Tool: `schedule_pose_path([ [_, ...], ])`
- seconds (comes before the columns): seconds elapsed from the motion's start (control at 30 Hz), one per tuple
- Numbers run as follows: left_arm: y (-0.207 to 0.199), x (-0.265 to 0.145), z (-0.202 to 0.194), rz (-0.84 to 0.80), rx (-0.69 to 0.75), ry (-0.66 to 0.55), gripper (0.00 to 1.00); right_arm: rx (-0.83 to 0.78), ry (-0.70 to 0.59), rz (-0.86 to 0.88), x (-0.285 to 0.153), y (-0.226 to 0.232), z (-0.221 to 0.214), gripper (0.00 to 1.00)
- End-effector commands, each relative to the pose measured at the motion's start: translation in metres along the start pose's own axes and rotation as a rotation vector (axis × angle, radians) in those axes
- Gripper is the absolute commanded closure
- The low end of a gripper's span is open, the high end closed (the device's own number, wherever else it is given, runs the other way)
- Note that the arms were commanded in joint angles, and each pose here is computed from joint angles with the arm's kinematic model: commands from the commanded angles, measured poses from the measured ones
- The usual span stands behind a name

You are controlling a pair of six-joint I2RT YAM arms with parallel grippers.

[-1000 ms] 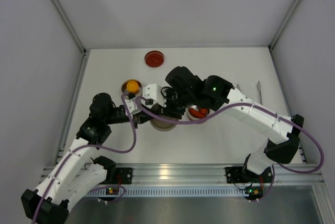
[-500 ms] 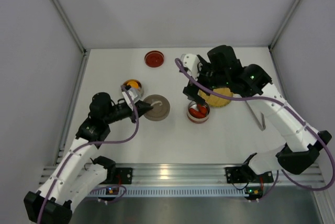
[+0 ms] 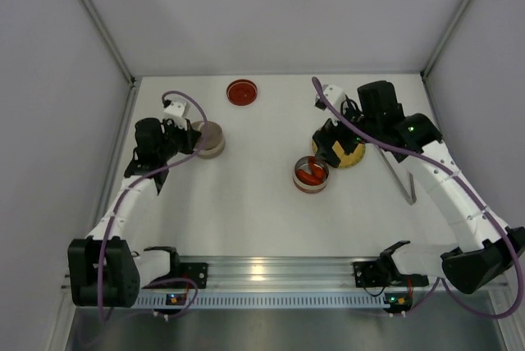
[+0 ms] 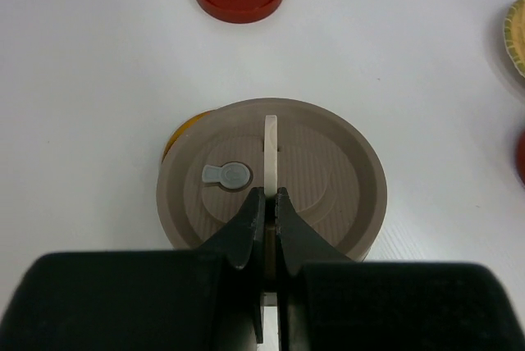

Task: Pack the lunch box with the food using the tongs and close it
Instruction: Close the box lid on the packing box.

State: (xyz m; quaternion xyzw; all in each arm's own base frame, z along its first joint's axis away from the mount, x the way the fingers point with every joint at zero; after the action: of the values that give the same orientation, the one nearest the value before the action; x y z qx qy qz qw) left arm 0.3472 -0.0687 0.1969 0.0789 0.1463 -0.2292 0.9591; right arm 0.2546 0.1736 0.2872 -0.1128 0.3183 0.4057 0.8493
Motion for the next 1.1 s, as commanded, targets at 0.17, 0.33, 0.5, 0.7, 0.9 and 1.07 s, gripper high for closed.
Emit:
schedule_pose_path([
  [0.17, 0.029, 0.033, 0.025, 0.073, 0.153, -0.176, 1.00, 0.047, -0.095, 0.055, 0.002, 0.002, 0.012, 0.01],
  [0.33, 0.037, 0.045, 0.020, 0.085, 0.218, -0.181, 1.00, 0.065, -0.091, 0.071, 0.006, 0.003, 0.008, 0.01],
  [0.5, 0.036, 0.059, 0.005, 0.037, 0.206, -0.139, 1.00, 0.085, -0.081, 0.090, 0.011, 0.004, 0.008, 0.01],
  [0.7, 0.033, 0.062, -0.024, 0.036, 0.181, -0.075, 1.00, 0.073, -0.081, 0.079, 0.006, 0.004, 0.008, 0.01],
  [0.9, 0.031, 0.065, -0.045, 0.030, 0.173, -0.040, 1.00, 0.079, -0.076, 0.087, 0.006, 0.006, 0.007, 0.01],
  [1.07, 0.029, 0.069, -0.056, 0.016, 0.163, -0.016, 1.00, 0.080, -0.079, 0.087, 0.005, 0.006, 0.007, 0.01],
])
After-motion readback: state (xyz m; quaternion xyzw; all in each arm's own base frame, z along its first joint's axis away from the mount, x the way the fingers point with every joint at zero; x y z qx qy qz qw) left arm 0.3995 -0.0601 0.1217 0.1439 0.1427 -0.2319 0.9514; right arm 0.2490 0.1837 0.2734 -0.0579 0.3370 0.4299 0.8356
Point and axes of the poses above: each gripper's point midway between its finger pads, its own x axis out along the fingers, its own y axis along the line the jaws close on, z = x × y, the point moved 2 cm from there along -x, back along the fingers, and after that the axes turned 10 degrees about x, right-handed, at the moved point
